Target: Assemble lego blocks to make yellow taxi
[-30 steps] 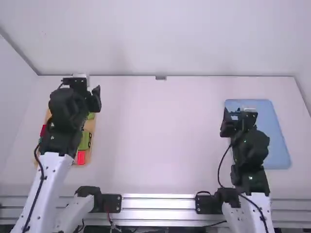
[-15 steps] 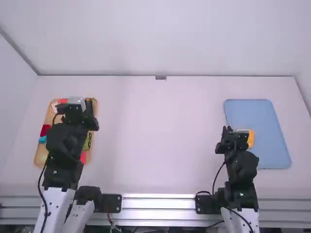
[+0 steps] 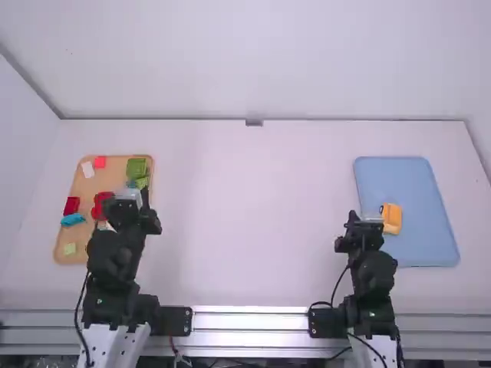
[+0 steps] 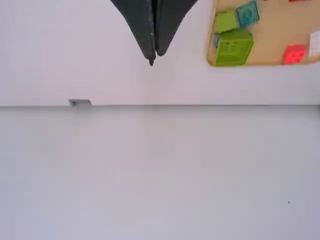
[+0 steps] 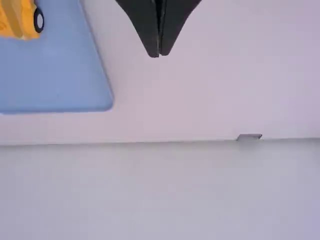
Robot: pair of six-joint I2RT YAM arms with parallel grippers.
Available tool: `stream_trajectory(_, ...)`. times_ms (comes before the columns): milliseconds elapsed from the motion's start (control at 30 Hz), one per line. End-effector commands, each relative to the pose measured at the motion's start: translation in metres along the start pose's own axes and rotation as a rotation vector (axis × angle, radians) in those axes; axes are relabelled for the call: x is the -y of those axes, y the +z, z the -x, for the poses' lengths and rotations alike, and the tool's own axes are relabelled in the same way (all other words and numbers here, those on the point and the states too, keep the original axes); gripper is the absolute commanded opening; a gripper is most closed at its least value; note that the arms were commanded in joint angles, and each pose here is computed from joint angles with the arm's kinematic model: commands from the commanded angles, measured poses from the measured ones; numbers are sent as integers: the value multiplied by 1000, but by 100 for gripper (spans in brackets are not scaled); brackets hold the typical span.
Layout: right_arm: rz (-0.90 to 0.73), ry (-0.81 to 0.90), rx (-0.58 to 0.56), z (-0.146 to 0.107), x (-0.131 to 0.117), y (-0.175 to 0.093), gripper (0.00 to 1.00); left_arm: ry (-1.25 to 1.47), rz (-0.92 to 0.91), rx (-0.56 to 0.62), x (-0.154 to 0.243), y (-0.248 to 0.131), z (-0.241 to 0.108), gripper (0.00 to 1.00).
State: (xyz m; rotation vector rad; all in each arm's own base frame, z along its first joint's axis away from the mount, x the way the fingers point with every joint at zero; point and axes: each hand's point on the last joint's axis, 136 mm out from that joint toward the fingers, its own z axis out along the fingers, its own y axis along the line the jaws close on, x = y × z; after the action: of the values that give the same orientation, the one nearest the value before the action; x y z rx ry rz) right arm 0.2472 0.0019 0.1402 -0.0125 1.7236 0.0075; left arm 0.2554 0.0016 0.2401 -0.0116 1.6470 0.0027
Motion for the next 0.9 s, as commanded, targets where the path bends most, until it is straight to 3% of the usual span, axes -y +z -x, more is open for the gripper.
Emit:
stream_trajectory(0, 4, 4, 20, 1, -1, -1, 0, 6, -9, 12, 2, -3, -8, 0)
stream_trajectory(867, 4, 3, 48, 7, -1, -3, 0, 6, -9, -29, 1, -3, -93, 0)
